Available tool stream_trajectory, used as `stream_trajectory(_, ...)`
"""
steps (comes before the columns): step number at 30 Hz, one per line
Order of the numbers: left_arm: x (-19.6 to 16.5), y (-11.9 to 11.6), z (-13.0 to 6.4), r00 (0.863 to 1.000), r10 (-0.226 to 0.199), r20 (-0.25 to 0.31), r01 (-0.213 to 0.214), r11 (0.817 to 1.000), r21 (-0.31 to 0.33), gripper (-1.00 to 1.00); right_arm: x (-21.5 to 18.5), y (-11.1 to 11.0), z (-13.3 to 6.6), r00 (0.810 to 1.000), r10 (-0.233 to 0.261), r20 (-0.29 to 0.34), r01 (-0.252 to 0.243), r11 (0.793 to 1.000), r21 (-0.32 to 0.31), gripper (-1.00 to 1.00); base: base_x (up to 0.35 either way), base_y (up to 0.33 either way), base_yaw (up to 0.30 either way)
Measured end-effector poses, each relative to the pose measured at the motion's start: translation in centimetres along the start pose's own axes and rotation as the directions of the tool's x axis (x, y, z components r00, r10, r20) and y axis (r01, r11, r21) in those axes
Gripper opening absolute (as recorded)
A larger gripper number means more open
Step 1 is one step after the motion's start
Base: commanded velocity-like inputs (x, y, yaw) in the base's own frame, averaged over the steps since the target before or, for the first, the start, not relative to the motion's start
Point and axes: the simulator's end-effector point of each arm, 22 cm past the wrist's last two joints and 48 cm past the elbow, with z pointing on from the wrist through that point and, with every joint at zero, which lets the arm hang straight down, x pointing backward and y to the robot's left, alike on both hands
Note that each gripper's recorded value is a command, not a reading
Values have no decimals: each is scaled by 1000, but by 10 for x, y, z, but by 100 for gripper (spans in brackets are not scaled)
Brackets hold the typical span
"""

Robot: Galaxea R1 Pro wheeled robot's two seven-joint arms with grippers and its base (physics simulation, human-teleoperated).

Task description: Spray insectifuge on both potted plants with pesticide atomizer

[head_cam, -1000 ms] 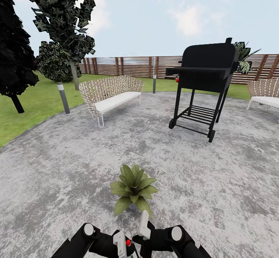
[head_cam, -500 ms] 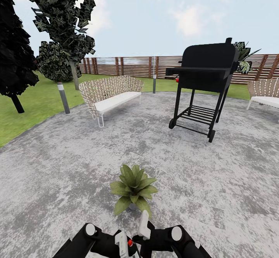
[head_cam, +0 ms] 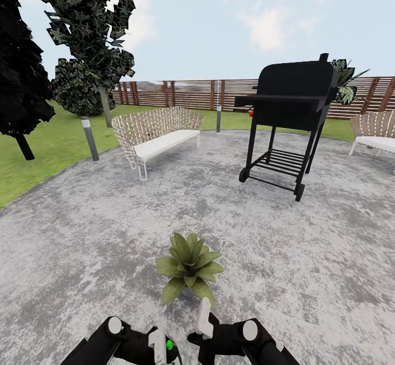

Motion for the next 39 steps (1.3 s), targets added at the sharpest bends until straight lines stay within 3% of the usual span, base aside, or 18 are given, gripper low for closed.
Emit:
stream_trajectory(12,59,25,-44,995,-53,-80,47,996,-73,-100,7,-6,-4,1000,4,-9,-4,1000,14,-100,0,0,0)
stream_trajectory(13,60,29,-48,995,-65,-74,59,995,-85,-100,8,-7,-5,1000,6,-11,-6,1000,18,100,0,0,0)
stream_trajectory(16,63,42,-60,993,-116,-38,110,985,-134,-100,26,-32,-22,998,54,-18,-53,996,76,100,0,0,0)
stream_trajectory(20,63,57,-73,985,-169,11,168,968,-188,-100,55,-85,-60,981,191,20,-191,957,220,100,0,0,0)
stream_trajectory(23,67,66,-81,974,-222,37,225,949,-222,-100,98,-104,-82,943,330,47,-329,897,296,100,0,0,0)
stream_trajectory(26,70,76,-90,961,-266,71,275,926,-258,-100,132,-122,-103,916,387,103,-395,834,386,100,0,0,0)
stream_trajectory(29,76,92,-100,942,-315,118,336,884,-325,-100,176,-136,-129,904,396,162,-420,749,512,100,0,0,0)
stream_trajectory(33,86,99,-102,920,-373,119,390,847,-363,-100,225,-137,-152,891,411,190,-429,631,646,100,0,0,0)
stream_trajectory(35,90,96,-98,897,-428,109,437,826,-357,-100,244,-133,-159,886,419,200,-427,568,704,100,0,0,0)
stream_trajectory(36,91,92,-93,877,-469,101,473,810,-347,-100,256,-128,-163,880,427,208,-427,518,741,100,0,0,0)
stream_trajectory(39,86,83,-77,839,-537,89,534,780,-326,-100,277,-118,-173,868,444,221,-420,419,805,100,0,0,0)
